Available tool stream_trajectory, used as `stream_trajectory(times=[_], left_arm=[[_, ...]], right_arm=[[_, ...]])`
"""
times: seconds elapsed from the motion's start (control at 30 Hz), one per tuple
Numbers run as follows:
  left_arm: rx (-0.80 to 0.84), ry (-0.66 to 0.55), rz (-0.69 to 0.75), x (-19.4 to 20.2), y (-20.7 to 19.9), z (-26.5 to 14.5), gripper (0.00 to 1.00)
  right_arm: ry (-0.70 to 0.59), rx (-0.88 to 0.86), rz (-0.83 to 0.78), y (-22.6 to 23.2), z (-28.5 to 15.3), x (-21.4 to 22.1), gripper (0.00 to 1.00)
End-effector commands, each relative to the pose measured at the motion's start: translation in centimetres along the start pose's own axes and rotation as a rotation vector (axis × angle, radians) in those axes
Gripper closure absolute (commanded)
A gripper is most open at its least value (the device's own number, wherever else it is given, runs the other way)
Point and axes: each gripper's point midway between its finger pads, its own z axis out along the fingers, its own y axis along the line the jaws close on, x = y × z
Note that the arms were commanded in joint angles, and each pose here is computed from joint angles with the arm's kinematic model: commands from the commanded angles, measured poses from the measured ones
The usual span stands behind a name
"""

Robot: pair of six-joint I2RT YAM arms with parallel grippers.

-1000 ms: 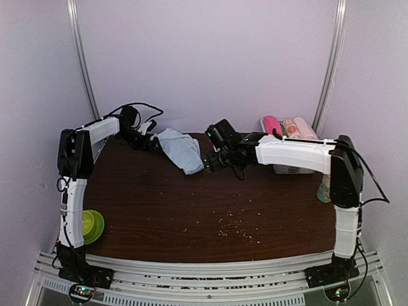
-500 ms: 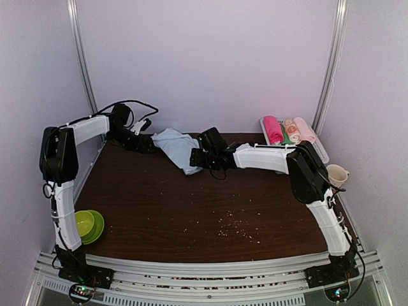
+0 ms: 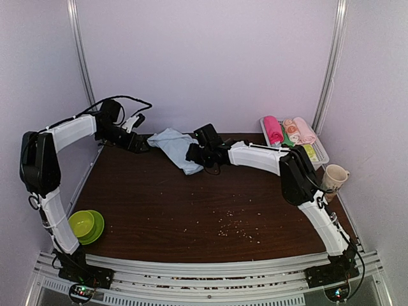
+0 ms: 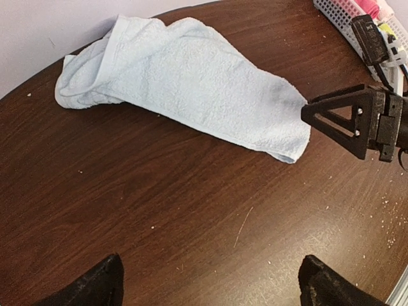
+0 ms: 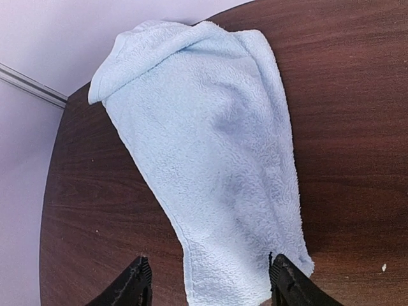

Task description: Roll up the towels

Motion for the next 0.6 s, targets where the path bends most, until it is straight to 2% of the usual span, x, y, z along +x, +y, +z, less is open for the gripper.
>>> stream_trajectory(times=[0.0,0.33,0.57], left_arm=[[-0.024,-0.056,0.054,-1.1,0.1,-1.7,0.02],[-0.058,-0.067,0.101,-0.7,-0.5,-3.8,0.02],[-0.106,-0.043,0.150,0.3,0.1,-4.1,0.02]], right_arm=[[0.035,0.035,0.000,-0.6,-0.2,0.6,0.37],[0.081,0.173,-0.044,-3.0,-1.7,1.6,0.35],[0.132,0.224,-0.058,-3.1,-1.8,2.7,0.39]])
